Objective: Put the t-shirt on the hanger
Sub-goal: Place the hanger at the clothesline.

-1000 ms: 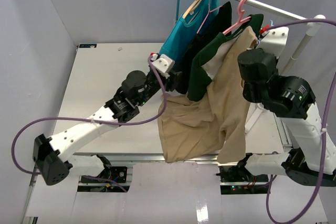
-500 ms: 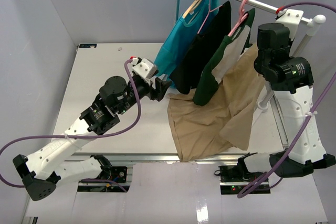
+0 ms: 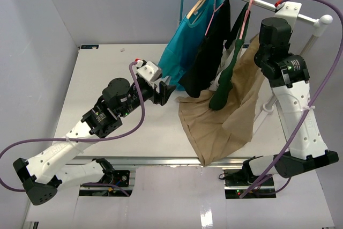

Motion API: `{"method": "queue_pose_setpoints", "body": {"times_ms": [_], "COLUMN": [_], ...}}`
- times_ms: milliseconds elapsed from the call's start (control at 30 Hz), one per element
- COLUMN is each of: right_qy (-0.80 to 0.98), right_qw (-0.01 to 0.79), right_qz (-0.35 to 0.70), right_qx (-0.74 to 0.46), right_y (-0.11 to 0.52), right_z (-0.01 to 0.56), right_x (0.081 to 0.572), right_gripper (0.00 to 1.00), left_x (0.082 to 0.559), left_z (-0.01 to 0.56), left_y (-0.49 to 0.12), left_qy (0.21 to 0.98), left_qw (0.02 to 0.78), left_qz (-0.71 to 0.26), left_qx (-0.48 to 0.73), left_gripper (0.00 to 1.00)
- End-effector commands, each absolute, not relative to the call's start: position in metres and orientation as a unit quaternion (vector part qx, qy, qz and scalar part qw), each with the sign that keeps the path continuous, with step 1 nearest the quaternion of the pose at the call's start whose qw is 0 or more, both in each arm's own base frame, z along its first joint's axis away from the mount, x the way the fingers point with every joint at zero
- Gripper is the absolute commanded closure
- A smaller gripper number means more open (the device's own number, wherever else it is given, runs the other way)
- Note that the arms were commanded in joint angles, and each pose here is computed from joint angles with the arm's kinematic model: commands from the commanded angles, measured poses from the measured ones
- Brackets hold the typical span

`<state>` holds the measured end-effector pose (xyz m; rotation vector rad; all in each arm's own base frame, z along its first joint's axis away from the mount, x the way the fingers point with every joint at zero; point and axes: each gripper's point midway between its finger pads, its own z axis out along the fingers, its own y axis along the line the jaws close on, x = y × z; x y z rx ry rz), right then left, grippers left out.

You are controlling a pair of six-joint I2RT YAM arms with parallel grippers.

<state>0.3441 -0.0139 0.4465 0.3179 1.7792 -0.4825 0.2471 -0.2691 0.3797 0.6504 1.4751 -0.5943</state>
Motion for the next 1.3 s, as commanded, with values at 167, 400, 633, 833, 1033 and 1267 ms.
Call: {"method": "queue_pose_setpoints", "body": {"times_ms": [167, 400, 633, 833, 1033, 1267], "right_qy": [0.687, 0.662, 0.638, 0.631, 0.636, 0.636], "right_qw": [0.672, 0.685, 0.708, 0.713, 0.706, 0.698], "right_qz": [-0.197, -0.220, -0.215, -0.218, -0.230, -0.242], "right_qx": [0.196, 0.211, 0.213, 0.216, 0.211, 0.223], "right_y": [-0.019, -0.030, -0.032, -0.034, -0.036, -0.048], "right_z": [0.478, 0.473, 0.478, 0.487, 0.484, 0.478], "right_x": [0.365, 0.356, 0.351, 0.348, 0.355, 0.359], "right_gripper": [0.92, 0.92, 0.92, 0.92, 0.92, 0.92], "left_x": [0.237, 0.233, 0.234, 0.237, 0.231, 0.229], "left_z": [0.401, 0.402, 0.394, 0.397, 0.402, 0.404], "left_y": [-0.268, -0.270, -0.271, -0.275, -0.285, -0.285], "left_qy": [0.633, 0.624, 0.628, 0.626, 0.619, 0.614], "left_qw": [0.660, 0.662, 0.657, 0.658, 0.649, 0.650], "left_qz": [-0.280, -0.289, -0.286, -0.286, -0.312, -0.316], "left_qx": [0.292, 0.299, 0.303, 0.305, 0.315, 0.318], "left_gripper": [0.23, 0.23, 0.23, 0.23, 0.23, 0.23]}}
